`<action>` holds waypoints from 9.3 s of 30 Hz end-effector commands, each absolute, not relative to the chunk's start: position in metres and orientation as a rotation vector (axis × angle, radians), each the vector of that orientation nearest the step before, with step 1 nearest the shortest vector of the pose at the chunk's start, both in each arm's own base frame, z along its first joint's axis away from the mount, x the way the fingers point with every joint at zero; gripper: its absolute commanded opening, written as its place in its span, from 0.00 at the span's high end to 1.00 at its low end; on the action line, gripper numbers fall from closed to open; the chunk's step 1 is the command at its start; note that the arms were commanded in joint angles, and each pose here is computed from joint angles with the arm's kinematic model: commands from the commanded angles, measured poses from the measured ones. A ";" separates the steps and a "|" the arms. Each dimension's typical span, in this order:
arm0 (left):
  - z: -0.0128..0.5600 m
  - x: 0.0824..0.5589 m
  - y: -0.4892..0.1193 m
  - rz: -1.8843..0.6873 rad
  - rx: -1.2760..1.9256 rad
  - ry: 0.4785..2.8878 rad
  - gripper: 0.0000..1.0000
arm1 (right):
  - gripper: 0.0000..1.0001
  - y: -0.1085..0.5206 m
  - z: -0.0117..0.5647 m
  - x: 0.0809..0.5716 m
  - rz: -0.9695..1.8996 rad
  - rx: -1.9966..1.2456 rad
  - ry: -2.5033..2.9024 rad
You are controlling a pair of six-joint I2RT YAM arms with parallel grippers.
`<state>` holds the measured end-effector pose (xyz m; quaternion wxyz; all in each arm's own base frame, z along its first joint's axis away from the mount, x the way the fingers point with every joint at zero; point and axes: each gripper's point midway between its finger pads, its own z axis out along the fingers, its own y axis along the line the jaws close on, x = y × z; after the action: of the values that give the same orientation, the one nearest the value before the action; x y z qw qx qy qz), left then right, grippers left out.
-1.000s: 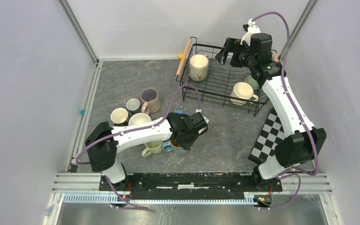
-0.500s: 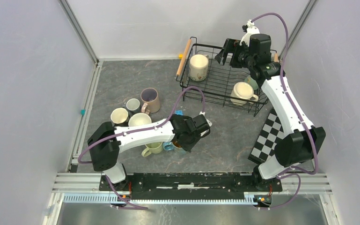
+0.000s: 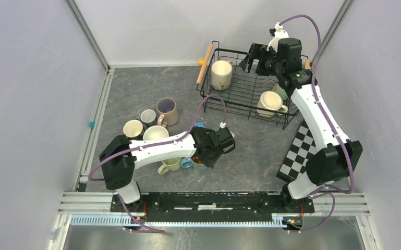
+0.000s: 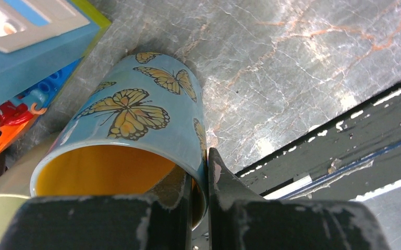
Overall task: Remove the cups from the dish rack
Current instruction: Place the cup at the center of the board, then move the cup to the dish rack, then unload the cup from the dish rack.
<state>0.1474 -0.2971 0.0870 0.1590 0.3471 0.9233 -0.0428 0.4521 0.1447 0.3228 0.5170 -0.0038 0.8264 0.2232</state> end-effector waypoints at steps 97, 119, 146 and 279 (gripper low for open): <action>0.260 0.209 -0.273 -0.452 0.608 2.287 0.00 | 0.02 0.024 0.151 0.404 0.096 0.280 2.314; 0.255 0.215 -0.262 -0.441 0.561 2.298 0.00 | 0.02 0.065 0.147 0.431 0.255 0.211 2.307; 0.252 0.217 -0.249 -0.442 0.526 2.307 0.00 | 0.02 0.122 0.176 0.455 0.256 0.024 2.233; 0.246 0.220 -0.243 -0.413 0.532 2.339 0.00 | 0.14 0.158 0.121 0.491 0.274 -0.288 2.307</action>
<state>0.2140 -0.2417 0.2382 0.3274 0.1825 0.9133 -0.1593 0.4760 0.1524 0.1056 0.3648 -0.1519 0.9134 0.0978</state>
